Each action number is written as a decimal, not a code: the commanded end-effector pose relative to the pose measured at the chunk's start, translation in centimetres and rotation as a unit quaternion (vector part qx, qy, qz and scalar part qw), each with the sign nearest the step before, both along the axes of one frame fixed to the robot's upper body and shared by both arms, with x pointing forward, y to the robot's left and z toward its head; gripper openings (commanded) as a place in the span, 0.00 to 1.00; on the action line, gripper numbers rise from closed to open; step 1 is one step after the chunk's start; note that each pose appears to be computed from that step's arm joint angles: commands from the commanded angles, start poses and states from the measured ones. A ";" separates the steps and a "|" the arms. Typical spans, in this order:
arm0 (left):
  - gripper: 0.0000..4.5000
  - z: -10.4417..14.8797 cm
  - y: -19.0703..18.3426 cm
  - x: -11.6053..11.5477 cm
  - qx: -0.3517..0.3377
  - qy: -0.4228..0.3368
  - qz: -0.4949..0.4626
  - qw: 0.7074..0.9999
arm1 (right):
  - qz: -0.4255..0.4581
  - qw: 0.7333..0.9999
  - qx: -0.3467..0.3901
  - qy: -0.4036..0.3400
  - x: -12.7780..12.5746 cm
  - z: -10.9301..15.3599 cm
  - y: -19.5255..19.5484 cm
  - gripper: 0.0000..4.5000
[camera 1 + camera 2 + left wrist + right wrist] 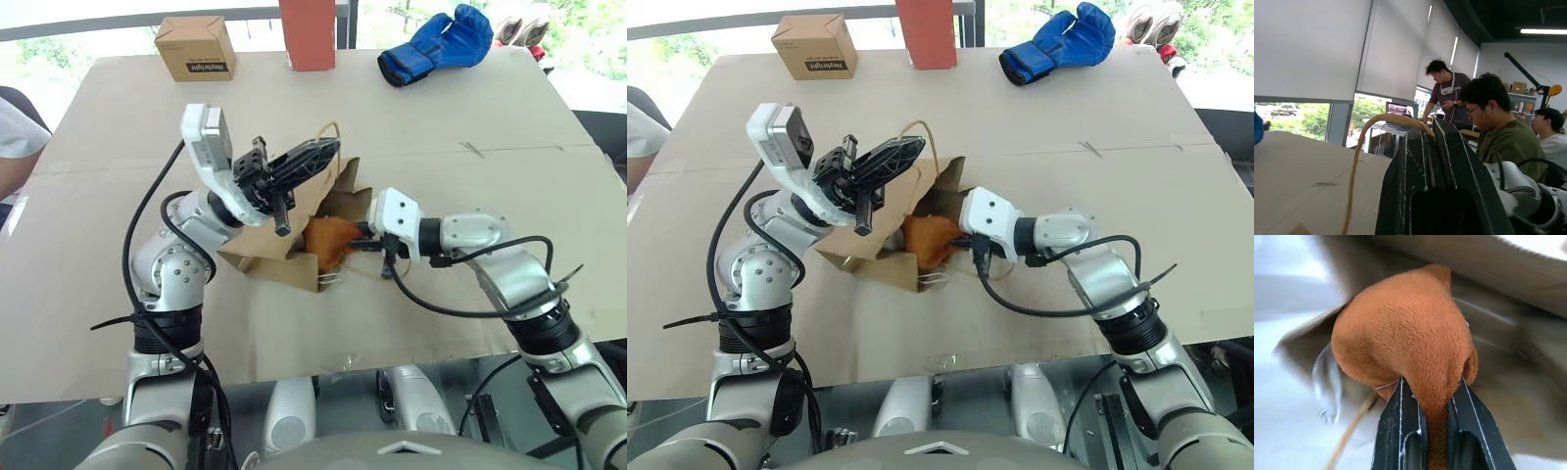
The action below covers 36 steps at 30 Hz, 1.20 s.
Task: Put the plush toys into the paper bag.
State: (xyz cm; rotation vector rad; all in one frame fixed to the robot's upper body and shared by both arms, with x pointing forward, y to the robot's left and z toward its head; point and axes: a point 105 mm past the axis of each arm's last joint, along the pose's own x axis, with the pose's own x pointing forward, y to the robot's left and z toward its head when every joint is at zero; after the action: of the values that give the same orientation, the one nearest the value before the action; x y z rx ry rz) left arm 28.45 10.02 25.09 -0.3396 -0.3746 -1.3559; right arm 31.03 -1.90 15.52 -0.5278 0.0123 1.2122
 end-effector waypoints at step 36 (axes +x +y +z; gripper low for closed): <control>0.00 2.6 3.8 -1.3 -0.097 -0.017 0.055 0.994 | -0.227 0.933 0.120 0.253 -0.8 -1.5 -7.6 0.86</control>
State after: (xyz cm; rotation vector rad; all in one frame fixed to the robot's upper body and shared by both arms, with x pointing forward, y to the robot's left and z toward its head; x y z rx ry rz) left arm 27.99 13.85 26.08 -0.4619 -0.4798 -1.1884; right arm 30.66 -9.79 13.41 -0.0499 0.3939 0.8485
